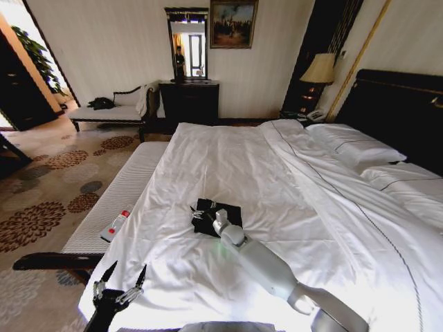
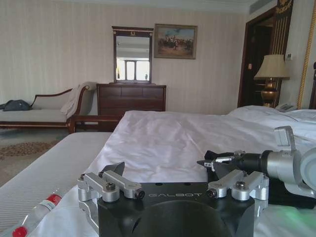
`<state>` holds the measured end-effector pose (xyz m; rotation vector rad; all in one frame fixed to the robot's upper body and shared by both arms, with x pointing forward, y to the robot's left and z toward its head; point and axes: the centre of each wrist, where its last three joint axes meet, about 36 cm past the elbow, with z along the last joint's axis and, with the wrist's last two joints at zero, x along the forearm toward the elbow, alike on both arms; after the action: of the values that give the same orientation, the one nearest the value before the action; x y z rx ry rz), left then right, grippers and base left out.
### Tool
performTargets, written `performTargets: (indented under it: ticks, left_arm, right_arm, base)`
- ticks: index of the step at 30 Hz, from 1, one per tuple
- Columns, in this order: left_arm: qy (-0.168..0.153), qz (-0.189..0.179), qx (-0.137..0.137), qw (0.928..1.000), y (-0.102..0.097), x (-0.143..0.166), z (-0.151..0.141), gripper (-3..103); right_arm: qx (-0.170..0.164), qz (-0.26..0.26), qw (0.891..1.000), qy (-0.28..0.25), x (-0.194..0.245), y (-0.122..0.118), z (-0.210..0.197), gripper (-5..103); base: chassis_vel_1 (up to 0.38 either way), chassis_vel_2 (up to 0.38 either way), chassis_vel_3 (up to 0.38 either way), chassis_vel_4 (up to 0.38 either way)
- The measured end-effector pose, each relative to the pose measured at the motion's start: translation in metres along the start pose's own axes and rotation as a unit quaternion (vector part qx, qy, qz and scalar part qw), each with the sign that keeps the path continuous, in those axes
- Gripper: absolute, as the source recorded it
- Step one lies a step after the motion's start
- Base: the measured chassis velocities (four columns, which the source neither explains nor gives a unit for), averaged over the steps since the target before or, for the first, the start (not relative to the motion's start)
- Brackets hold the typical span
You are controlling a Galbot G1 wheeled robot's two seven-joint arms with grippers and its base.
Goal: Fold the clothes on the bed.
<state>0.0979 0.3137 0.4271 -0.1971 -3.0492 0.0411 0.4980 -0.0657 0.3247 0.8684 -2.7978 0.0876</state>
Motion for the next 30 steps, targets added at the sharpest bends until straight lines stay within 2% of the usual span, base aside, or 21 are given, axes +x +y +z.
performTargets:
  ticks: [5,11,14,15,16,20,21,24,25,27,30]
  left_arm:
    - [0.0,0.0,0.0,1.0,0.0,0.0,0.0,100]
    - [0.0,0.0,0.0,1.0,0.0,0.0,0.0,100]
    - [0.0,0.0,0.0,1.0,0.0,0.0,0.0,100]
    - [0.0,0.0,0.0,1.0,0.0,0.0,0.0,100]
    - [0.0,0.0,0.0,1.0,0.0,0.0,0.0,100]
    - [0.0,0.0,0.0,1.0,0.0,0.0,0.0,100]
    - [0.0,0.0,0.0,1.0,0.0,0.0,0.0,100]
    - [0.0,0.0,0.0,1.0,0.0,0.0,0.0,100]
    - [0.0,0.0,0.0,1.0,0.0,0.0,0.0,100]
    - [0.0,0.0,0.0,1.0,0.0,0.0,0.0,100]
    - [0.0,0.0,0.0,1.0,0.0,0.0,0.0,100]
  right_arm:
    - [-0.004,-0.005,1.0,-0.008,0.004,0.006,0.0,100]
    - [-0.024,0.017,0.998,-0.052,0.017,0.0,-0.031,100]
    - [-0.027,0.053,0.996,-0.071,0.035,-0.029,-0.045,100]
    - [-0.027,0.053,0.996,-0.071,0.035,-0.029,-0.045,100]
    - [-0.027,0.064,0.995,-0.071,0.044,-0.041,-0.044,100]
    - [-0.003,0.118,0.99,-0.074,0.102,-0.101,-0.023,100]
    - [-0.003,0.118,0.99,-0.074,0.102,-0.101,-0.023,100]
    - [0.022,0.148,0.985,-0.083,0.145,-0.139,-0.007,100]
    - [0.022,0.148,0.985,-0.083,0.145,-0.139,-0.007,100]
    - [0.029,0.173,0.981,-0.089,0.177,-0.161,-0.002,100]
    - [0.023,0.214,0.973,-0.089,0.224,-0.176,0.004,100]
  base:
    - [0.0,0.0,0.0,0.0]
    - [0.0,0.0,0.0,0.0]
    - [0.0,0.0,0.0,0.0]
    - [0.0,0.0,0.0,0.0]
    - [0.0,0.0,0.0,0.0]
    - [0.0,0.0,0.0,0.0]
    - [0.0,0.0,0.0,0.0]
    - [0.0,0.0,0.0,0.0]
    - [0.0,0.0,0.0,0.0]
    - [0.0,0.0,0.0,0.0]
    - [0.0,0.0,0.0,0.0]
